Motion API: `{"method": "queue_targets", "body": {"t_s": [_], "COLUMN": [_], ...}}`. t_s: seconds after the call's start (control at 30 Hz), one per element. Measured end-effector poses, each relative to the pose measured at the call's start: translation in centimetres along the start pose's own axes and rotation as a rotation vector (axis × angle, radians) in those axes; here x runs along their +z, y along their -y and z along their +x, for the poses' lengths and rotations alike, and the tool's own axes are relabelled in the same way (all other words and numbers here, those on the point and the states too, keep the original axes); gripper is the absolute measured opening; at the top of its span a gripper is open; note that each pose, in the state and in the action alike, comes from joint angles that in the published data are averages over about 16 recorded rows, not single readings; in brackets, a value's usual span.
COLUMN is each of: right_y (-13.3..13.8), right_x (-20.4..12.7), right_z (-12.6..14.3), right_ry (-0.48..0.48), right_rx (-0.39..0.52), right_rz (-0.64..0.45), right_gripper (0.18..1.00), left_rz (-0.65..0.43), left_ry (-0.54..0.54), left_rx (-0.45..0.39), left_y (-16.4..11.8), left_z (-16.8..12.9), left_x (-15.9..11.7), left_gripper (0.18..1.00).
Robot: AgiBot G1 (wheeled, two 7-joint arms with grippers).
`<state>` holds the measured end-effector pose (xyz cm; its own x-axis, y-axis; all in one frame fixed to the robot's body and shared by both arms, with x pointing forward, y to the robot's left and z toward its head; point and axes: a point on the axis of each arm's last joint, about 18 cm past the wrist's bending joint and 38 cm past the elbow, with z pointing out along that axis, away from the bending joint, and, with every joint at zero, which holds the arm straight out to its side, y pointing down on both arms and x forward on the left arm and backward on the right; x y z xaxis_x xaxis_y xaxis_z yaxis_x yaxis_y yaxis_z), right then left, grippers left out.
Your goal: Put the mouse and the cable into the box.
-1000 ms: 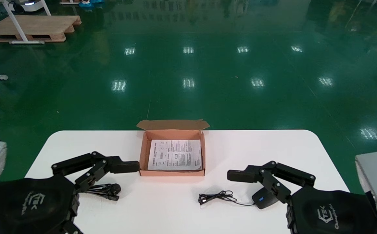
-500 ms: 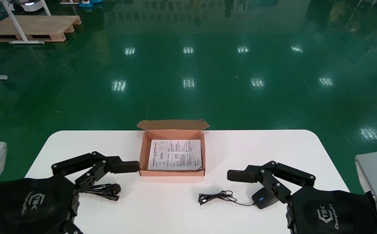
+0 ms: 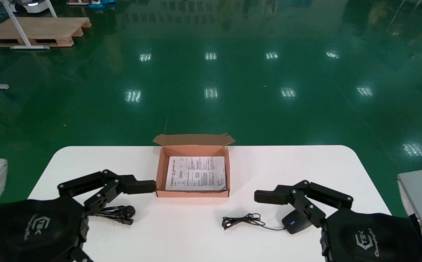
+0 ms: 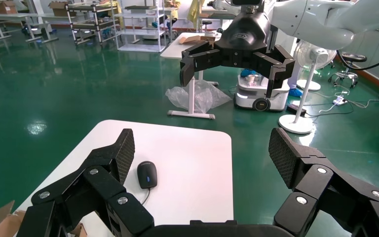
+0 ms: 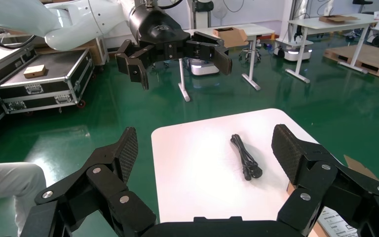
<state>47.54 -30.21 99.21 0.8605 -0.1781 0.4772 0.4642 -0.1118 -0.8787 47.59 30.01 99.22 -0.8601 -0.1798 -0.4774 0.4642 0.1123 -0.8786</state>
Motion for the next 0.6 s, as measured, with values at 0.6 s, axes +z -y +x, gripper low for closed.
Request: {"method": "queue_targets", "body": {"t_s": [0.6], "right_y": [-3.2], "right_x": [2.2], "right_z": [1.5], "right_ry": [-0.030], "right_rx": [-0.028], "right_rz": [-0.153], "right_gripper": [1.001], "left_rz": [-0.433], "left_ry": [-0.018], "left_rx": [0.205], "left_y": [-2.8], "left_z": [-1.9], "left_x": [-0.7], "left_gripper": [1.001]}}
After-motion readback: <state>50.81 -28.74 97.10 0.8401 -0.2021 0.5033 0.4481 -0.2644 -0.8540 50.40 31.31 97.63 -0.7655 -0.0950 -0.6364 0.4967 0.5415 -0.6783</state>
